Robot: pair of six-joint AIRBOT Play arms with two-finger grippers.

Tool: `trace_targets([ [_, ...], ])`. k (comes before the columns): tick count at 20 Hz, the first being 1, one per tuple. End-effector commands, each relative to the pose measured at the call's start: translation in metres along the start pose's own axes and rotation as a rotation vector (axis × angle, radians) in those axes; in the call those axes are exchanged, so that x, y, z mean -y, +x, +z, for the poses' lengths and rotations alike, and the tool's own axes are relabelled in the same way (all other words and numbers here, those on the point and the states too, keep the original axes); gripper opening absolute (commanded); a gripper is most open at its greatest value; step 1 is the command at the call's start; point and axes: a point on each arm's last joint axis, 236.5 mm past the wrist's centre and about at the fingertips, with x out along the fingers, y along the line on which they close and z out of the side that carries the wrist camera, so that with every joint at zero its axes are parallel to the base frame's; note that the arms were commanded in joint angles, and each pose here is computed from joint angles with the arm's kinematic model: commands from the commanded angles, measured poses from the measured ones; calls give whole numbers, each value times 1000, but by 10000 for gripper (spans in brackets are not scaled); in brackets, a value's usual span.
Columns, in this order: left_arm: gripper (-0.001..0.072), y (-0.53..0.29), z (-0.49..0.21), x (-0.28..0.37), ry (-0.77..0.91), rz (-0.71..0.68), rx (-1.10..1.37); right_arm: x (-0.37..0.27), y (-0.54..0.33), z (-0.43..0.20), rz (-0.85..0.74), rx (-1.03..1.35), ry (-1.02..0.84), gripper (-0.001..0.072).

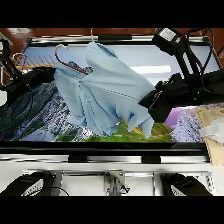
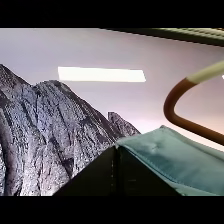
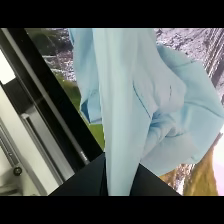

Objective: Fold the shirts.

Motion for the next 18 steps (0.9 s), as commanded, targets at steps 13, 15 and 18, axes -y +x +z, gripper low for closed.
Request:
trace_targets([
  [13, 45, -2, 12, -4, 1, 20, 45, -3, -2, -23, 12, -97, 3, 76],
  [15, 45, -4, 16, -4, 3, 22, 59, -5, -2, -26, 18, -108, 3, 76],
  [18, 45, -8, 25, -5, 5, 34, 93, -11, -3, -36, 48, -155, 7, 76],
])
